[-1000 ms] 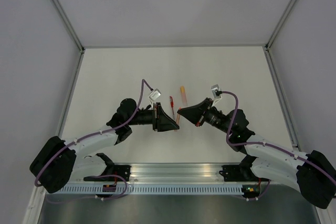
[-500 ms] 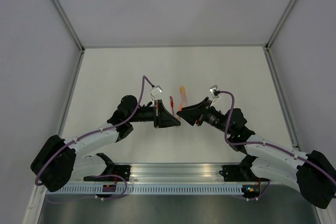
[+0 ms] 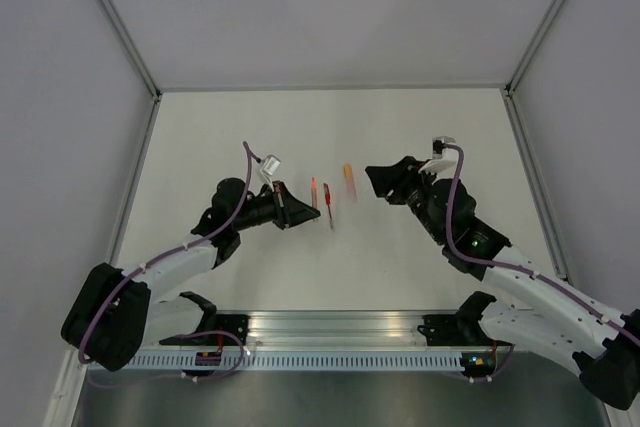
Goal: Insert the pens into the pen caps
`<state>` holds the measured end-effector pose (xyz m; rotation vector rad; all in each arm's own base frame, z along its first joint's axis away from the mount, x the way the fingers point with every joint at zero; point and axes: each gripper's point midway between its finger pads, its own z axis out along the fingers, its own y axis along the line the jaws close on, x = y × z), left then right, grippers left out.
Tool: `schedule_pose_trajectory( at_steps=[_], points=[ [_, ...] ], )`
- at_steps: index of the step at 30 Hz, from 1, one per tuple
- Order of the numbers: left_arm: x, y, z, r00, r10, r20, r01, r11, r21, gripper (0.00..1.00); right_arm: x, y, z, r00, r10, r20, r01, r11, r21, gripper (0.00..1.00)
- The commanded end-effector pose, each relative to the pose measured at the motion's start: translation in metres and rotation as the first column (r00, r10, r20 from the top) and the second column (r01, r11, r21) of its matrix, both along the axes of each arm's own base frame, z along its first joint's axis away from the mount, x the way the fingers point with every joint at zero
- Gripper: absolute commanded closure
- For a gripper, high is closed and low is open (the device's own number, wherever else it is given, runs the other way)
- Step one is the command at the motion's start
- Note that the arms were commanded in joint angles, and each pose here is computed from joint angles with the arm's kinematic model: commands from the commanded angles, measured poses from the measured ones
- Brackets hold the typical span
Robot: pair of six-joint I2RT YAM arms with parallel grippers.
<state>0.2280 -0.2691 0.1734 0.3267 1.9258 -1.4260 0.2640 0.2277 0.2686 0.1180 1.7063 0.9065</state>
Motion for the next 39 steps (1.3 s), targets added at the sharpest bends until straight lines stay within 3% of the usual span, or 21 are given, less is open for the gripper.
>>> schedule_pose_trajectory(
  at_steps=[1, 3, 5, 8, 10, 11, 13, 14, 15, 17, 19, 20, 21, 22, 23, 25, 26, 29, 33, 35, 39],
  points=[
    [0.018, 0.017, -0.016, 0.988, 0.144, 0.055, -0.147, 0.986, 0.074, 0.98, 0.035, -0.067, -0.045, 0.888, -0.441, -0.134, 0.399, 0.881, -0.256, 0.49],
    [0.023, 0.022, -0.021, 0.982, 0.181, 0.052, -0.186, 0.978, 0.099, 0.98, 0.048, -0.070, -0.045, 0.854, -0.495, -0.160, 0.441, 0.852, -0.282, 0.49],
    [0.024, 0.025, -0.019, 0.978, 0.198, 0.067, -0.204, 0.974, 0.100, 0.98, 0.061, -0.068, -0.077, 0.824, -0.518, -0.230, 0.408, 0.824, -0.392, 0.49],
    [0.025, 0.032, -0.013, 0.967, 0.231, 0.107, -0.242, 0.965, 0.104, 0.98, 0.085, -0.046, -0.092, 0.860, -0.439, -0.260, 0.268, 0.822, -0.502, 0.49],
    [0.026, 0.039, -0.015, 0.957, 0.266, 0.115, -0.280, 0.953, 0.120, 0.98, 0.108, -0.035, -0.082, 0.924, -0.333, -0.188, 0.170, 0.798, -0.579, 0.49],
    [0.028, 0.045, -0.006, 0.942, 0.302, 0.147, -0.319, 0.942, 0.108, 0.98, 0.109, -0.016, -0.081, 0.962, -0.193, -0.194, 0.049, 0.819, -0.571, 0.50],
    [0.027, 0.051, -0.003, 0.932, 0.325, 0.161, -0.344, 0.932, 0.113, 0.98, 0.120, -0.004, -0.064, 0.996, 0.033, -0.085, -0.081, 0.738, -0.669, 0.49],
    [0.028, 0.055, 0.000, 0.923, 0.343, 0.175, -0.365, 0.925, 0.109, 0.98, 0.115, 0.007, -0.058, 0.987, 0.149, -0.063, -0.152, 0.710, -0.688, 0.48],
    [0.025, 0.058, 0.007, 0.915, 0.352, 0.194, -0.374, 0.923, 0.090, 0.98, 0.114, 0.005, -0.057, 0.964, 0.264, -0.013, -0.175, 0.603, -0.778, 0.47],
    [0.023, 0.064, 0.011, 0.902, 0.378, 0.208, -0.401, 0.913, 0.079, 0.98, 0.107, 0.006, -0.065, 0.913, 0.407, -0.022, -0.243, 0.500, -0.831, 0.43],
    [0.020, 0.070, 0.018, 0.888, 0.399, 0.229, -0.422, 0.905, 0.061, 0.98, 0.115, -0.014, -0.083, 0.908, 0.406, -0.102, -0.250, 0.331, -0.910, 0.40],
    [0.020, 0.073, 0.019, 0.880, 0.413, 0.234, -0.437, 0.898, 0.059, 0.98, 0.125, -0.022, -0.078, 0.919, 0.381, -0.100, -0.227, 0.306, -0.924, 0.40],
    [0.019, 0.076, 0.024, 0.872, 0.422, 0.248, -0.446, 0.894, 0.046, 0.98, 0.125, -0.033, -0.090, 0.919, 0.363, -0.157, -0.260, 0.256, -0.931, 0.11],
    [0.018, 0.077, 0.026, 0.868, 0.428, 0.253, -0.452, 0.891, 0.040, 0.98, 0.128, -0.045, -0.093, 0.914, 0.364, -0.177, -0.271, 0.228, -0.935, 0.02],
    [0.018, 0.079, 0.026, 0.862, 0.439, 0.252, -0.463, 0.886, 0.040, 0.98, 0.131, -0.052, -0.095, 0.899, 0.396, -0.186, -0.265, 0.154, -0.952, 0.02],
    [0.017, 0.081, 0.027, 0.857, 0.447, 0.254, -0.470, 0.882, 0.033, 0.98, 0.124, -0.067, -0.108, 0.850, 0.457, -0.262, -0.324, 0.061, -0.944, 0.16],
    [0.018, 0.082, 0.027, 0.856, 0.452, 0.250, -0.474, 0.880, 0.034, 0.98, 0.124, -0.070, -0.110, 0.806, 0.518, -0.286, -0.318, -0.029, -0.948, 0.21],
    [0.018, 0.081, 0.024, 0.860, 0.449, 0.242, -0.471, 0.881, 0.040, 0.98, 0.119, -0.082, -0.132, 0.734, 0.585, -0.345, -0.323, -0.148, -0.935, 0.31],
    [0.020, 0.081, 0.022, 0.860, 0.452, 0.237, -0.476, 0.878, 0.052, 0.98, 0.115, -0.096, -0.145, 0.658, 0.622, -0.424, -0.409, -0.178, -0.895, 0.36],
    [0.021, 0.082, 0.022, 0.857, 0.457, 0.238, -0.481, 0.875, 0.052, 0.98, 0.119, -0.094, -0.144, 0.617, 0.654, -0.437, -0.441, -0.172, -0.881, 0.43],
    [0.021, 0.082, 0.023, 0.856, 0.460, 0.236, -0.484, 0.873, 0.053, 0.98, 0.111, -0.093, -0.163, 0.530, 0.683, -0.503, -0.506, -0.222, -0.834, 0.53]
  ],
)
